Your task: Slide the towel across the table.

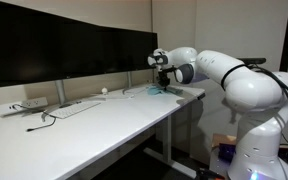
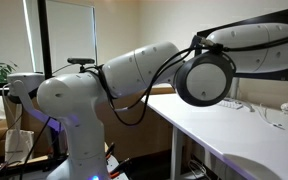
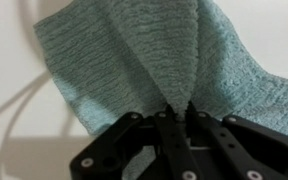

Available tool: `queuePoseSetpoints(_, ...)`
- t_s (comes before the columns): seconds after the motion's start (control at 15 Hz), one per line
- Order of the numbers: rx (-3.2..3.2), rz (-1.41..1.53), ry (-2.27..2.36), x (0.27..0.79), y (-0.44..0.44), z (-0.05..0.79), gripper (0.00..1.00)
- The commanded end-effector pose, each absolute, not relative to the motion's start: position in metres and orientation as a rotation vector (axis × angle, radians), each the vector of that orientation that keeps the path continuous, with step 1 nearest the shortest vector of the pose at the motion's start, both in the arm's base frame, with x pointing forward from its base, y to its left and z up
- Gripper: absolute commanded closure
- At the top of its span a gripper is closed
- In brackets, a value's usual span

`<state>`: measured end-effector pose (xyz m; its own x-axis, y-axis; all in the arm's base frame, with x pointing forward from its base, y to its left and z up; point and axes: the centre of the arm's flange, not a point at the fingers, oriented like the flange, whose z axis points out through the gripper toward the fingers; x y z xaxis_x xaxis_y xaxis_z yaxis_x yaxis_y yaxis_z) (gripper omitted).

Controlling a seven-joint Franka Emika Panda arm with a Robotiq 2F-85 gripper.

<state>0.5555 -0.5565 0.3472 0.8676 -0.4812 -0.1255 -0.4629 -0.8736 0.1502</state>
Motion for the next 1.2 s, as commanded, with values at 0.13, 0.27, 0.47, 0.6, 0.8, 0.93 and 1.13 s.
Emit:
queuePoseSetpoints(0.13,2.842,-0.182,-0.991,0.517,-0.6,0.36,0.92)
queuePoseSetpoints(0.27,2.811,-0.172,-1.063,0.502,-0.611,0.364,0.91)
queuePoseSetpoints(0.47,2.764,-0.166,-1.151,0.483,-0.626,0.37,0.91)
queuePoseSetpoints(0.6,2.731,-0.156,-1.193,0.472,-0.635,0.373,0.91)
queuePoseSetpoints(0.8,2.698,-0.138,-1.255,0.452,-0.647,0.382,0.91)
queuePoseSetpoints(0.93,2.698,-0.117,-1.247,0.448,-0.648,0.389,0.91)
queuePoseSetpoints(1.13,2.713,-0.112,-1.207,0.455,-0.646,0.39,0.92)
